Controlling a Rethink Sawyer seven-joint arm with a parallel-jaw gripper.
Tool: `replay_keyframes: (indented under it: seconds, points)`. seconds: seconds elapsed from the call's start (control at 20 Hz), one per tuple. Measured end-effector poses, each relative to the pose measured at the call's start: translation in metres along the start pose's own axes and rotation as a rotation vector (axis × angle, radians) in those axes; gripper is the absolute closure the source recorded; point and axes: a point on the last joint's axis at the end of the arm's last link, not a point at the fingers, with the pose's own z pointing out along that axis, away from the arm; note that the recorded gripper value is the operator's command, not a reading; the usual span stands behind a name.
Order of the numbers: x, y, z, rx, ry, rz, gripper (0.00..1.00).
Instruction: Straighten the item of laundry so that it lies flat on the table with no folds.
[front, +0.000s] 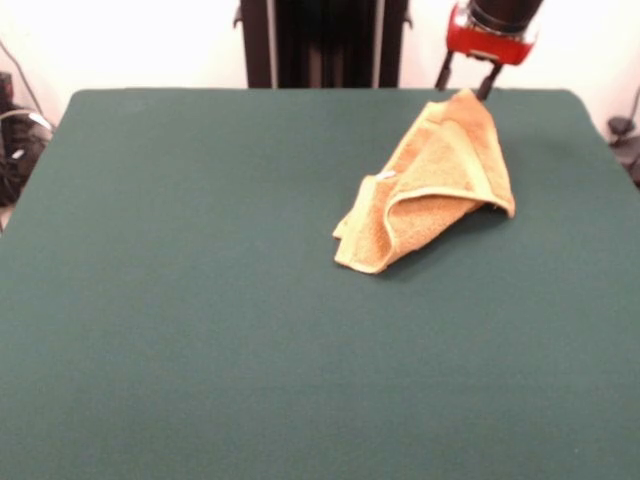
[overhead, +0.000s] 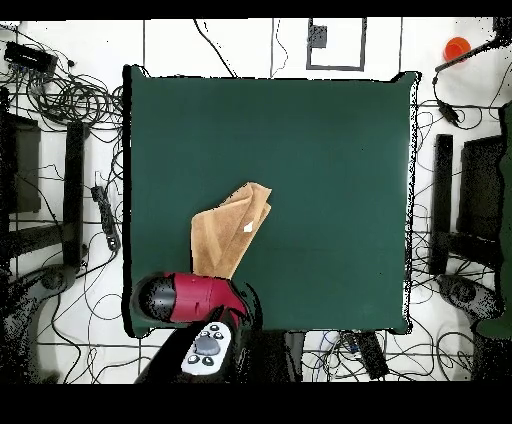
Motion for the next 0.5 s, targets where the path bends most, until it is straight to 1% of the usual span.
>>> replay_keyframes:
  seconds: [0.35,0.5]
  points:
    - [-0.010,-0.010,-0.002,0.016,-0.022,-0.009,0.00]
    - [-0.018,-0.018,-0.003,0.017,-0.030,-0.009,0.00]
